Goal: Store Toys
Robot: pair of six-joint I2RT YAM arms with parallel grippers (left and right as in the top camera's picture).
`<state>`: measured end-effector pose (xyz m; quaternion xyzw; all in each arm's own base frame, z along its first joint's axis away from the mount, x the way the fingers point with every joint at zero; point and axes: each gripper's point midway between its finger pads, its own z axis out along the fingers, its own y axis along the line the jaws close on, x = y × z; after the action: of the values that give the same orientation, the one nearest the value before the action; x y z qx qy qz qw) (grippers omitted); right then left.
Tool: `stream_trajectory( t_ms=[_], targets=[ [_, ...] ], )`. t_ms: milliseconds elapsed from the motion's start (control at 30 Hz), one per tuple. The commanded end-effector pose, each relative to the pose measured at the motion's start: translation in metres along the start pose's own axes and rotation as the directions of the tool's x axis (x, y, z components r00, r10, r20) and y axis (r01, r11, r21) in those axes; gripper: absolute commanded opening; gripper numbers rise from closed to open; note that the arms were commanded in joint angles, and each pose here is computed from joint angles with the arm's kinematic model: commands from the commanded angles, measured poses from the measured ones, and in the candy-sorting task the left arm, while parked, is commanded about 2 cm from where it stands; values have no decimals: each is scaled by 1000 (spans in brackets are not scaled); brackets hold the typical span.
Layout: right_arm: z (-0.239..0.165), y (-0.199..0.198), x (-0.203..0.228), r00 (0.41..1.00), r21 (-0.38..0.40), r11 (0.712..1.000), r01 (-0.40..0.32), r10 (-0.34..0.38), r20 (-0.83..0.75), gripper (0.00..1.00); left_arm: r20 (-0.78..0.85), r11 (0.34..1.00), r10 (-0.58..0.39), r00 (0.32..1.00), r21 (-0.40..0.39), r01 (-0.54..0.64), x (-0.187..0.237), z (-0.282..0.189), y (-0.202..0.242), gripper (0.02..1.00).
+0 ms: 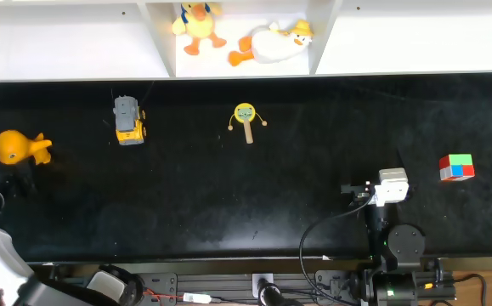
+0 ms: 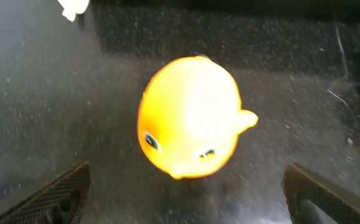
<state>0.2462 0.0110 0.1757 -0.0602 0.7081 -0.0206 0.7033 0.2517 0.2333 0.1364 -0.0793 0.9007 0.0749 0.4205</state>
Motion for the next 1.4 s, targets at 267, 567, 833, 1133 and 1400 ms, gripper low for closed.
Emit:
stream_trajectory(
  t_ms=[267, 567, 833, 1133, 1400],
  targets=[
    [0, -1, 4, 1000, 5, 1000, -5, 5, -2, 996, 34, 997, 27, 999, 72, -29, -20, 37, -3, 998],
    [0, 0, 4, 1000, 4, 1000, -5, 5, -2, 998, 17, 1000, -1, 1000, 5, 1, -18, 42, 11, 581],
    [0, -1, 4, 1000, 5, 1000, -5, 5, -2, 996, -2, 998, -48, 999, 34, 48, -17, 32, -1, 36],
    [0, 0, 4, 1000, 4, 1000, -5, 5, -2, 996, -48, 993, -114, 992, -9, 114, -61, -7, -28, 36],
    [0, -1, 4, 1000, 5, 1000, -5, 5, -2, 996, 67, 992, -122, 990, -37, 124, -134, -27, -35, 36]
  ],
)
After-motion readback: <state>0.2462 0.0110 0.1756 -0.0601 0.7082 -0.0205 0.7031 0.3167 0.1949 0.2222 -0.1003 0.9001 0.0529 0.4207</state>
